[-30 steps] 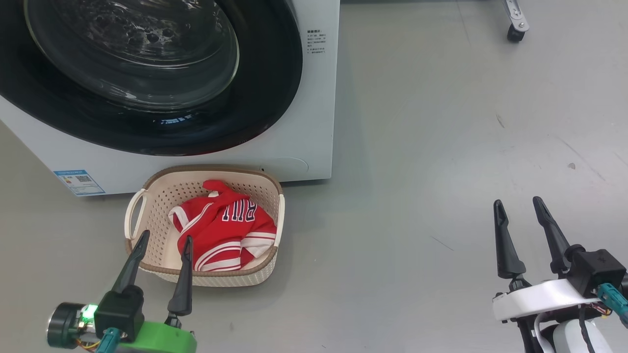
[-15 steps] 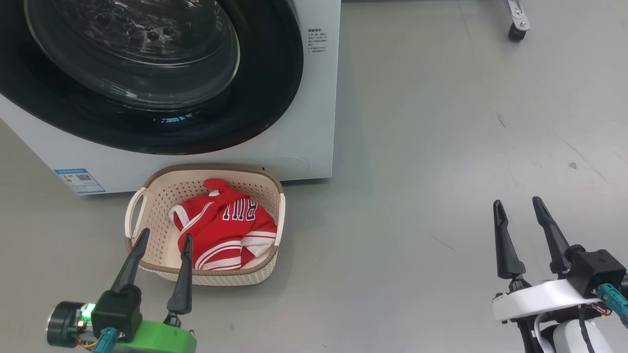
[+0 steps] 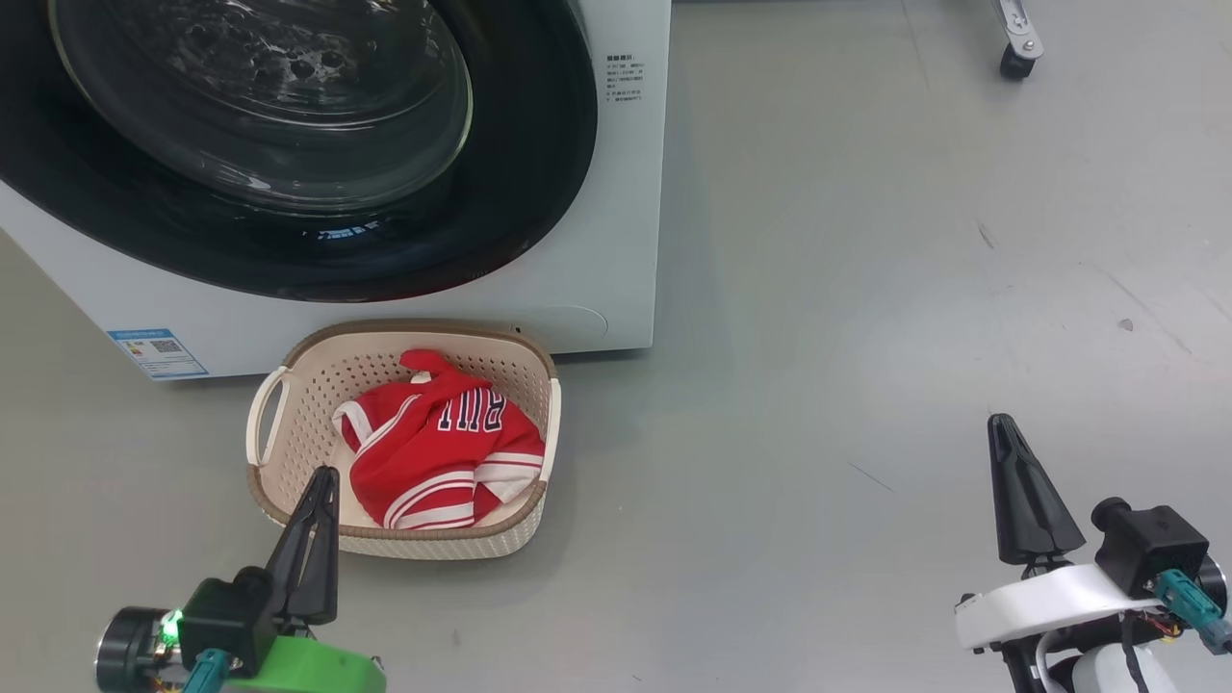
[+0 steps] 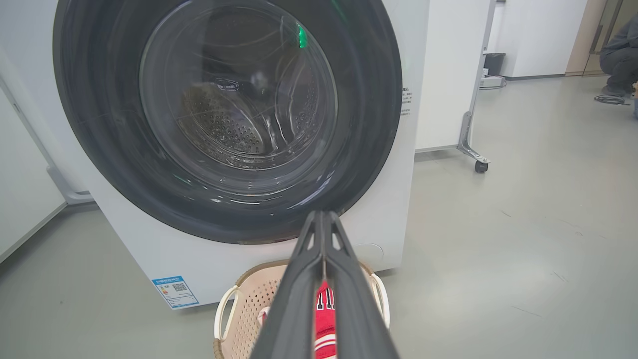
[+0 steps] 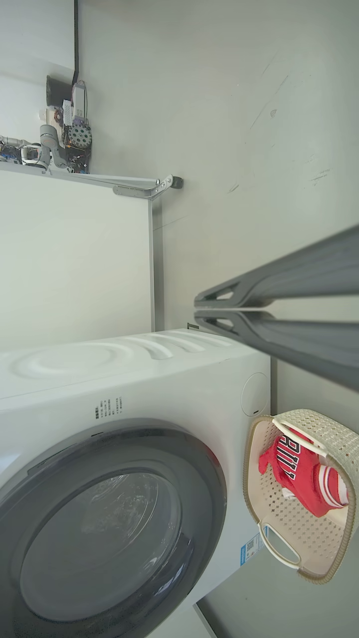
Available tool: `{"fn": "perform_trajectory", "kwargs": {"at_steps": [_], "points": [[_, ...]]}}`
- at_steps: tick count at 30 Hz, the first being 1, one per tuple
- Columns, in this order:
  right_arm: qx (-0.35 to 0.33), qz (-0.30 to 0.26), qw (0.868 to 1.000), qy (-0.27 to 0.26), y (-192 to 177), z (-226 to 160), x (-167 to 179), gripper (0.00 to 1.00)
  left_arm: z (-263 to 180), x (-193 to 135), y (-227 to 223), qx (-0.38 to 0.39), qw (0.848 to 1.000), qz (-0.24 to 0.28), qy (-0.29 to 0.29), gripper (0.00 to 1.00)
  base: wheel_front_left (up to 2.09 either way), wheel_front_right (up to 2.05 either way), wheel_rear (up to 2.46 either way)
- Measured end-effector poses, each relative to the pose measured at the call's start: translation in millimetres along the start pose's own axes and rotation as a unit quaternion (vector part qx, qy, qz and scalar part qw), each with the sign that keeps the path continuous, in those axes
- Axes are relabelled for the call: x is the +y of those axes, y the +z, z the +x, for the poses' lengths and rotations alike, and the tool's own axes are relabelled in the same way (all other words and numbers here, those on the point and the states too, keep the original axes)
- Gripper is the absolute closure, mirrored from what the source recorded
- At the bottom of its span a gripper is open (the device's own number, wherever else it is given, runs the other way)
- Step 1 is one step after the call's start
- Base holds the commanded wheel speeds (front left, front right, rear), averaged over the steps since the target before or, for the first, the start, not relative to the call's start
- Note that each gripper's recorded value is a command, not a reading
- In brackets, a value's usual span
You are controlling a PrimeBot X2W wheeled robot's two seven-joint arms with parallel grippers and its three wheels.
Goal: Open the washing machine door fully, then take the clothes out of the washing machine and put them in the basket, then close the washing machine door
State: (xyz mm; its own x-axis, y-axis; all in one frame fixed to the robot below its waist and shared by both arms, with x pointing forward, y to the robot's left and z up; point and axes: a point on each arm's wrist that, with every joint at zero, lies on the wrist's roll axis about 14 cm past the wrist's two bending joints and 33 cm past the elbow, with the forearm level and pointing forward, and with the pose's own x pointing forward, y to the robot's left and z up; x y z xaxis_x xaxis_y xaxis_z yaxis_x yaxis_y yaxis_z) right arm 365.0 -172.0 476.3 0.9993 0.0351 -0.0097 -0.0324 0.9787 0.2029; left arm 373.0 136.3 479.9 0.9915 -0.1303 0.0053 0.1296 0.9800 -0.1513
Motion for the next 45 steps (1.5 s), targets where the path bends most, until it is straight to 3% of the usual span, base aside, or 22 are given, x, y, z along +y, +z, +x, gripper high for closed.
{"fn": "perform_trajectory", "kwargs": {"at_steps": [8,24,45], "points": [[-0.003,0.039,0.999,-0.006,2,-1,-1,1.0,-3,1,1,-0.003,0.999,-0.039,0.008,1.0,0.0,0.0,0.0],[0.008,0.166,0.985,-0.038,-1,-3,-11,1.0,-6,15,-2,0.011,0.983,-0.176,0.044,1.0,0.0,0.0,0.0],[0.023,0.306,0.95,-0.062,-6,-3,-21,1.0,-12,29,-11,0.028,0.944,-0.32,0.077,1.0,0.0,0.0,0.0]]}}
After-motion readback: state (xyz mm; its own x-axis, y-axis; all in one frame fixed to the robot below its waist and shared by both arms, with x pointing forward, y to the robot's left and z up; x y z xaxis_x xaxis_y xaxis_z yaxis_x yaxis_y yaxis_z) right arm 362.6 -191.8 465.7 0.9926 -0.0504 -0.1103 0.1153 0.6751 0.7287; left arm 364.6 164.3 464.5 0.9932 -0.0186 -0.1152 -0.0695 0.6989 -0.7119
